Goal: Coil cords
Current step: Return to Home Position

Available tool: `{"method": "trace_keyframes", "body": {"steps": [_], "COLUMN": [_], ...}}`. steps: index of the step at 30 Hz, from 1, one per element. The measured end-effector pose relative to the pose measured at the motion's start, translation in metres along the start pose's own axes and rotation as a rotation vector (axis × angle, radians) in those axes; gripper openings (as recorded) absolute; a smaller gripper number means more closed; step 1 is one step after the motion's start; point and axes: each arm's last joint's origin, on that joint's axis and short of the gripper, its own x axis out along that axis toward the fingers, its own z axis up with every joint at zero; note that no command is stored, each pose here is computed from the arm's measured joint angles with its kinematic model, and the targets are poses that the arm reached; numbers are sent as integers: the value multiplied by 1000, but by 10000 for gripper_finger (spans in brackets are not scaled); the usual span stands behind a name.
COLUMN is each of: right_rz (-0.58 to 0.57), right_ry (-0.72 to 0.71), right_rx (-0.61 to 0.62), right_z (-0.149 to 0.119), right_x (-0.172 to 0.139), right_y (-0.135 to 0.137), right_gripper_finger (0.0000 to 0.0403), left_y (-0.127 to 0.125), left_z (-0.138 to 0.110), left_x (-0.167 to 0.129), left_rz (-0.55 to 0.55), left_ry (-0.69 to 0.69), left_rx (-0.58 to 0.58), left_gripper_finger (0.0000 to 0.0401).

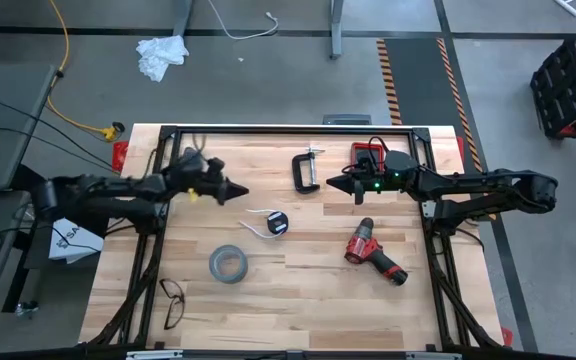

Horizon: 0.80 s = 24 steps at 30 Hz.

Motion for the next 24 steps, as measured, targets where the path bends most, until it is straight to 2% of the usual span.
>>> {"method": "trace_keyframes", "body": {"steps": [2, 3, 6, 8, 12, 15, 18, 24], "right_rz": [0, 0, 0, -2, -12, 1, 6, 19], "right_ry": [0, 0, 0, -2, -32, -52, -49, -71], "right_rx": [18, 27, 46, 54, 76, 58, -13, -193], "right_z": [0, 0, 0, 0, 2, 1, -6, -15], "right_x": [0, 0, 0, 0, 0, 1, 4, 1], "right_y": [0, 0, 0, 0, 0, 5, 15, 34], "right_gripper_finger": [0, 0, 0, 0, 0, 0, 0, 0], "left_y": [-6, -10, -22, -29, -40, -49, -55, -59], "left_z": [-8, -12, -21, -28, -41, -52, -62, -65], "left_x": [-10, -15, -28, -33, -35, -34, -33, -34], "left_rz": [-57, -97, -242, -294, -323, -362, -388, -370], "left_ry": [-61, -103, -243, -297, -329, -292, -248, -289], "left_rx": [34, 45, 75, 88, 132, 187, 242, 276], "left_gripper_finger": [24, 13, 11, 3, 1, 1, 1, 0]}}
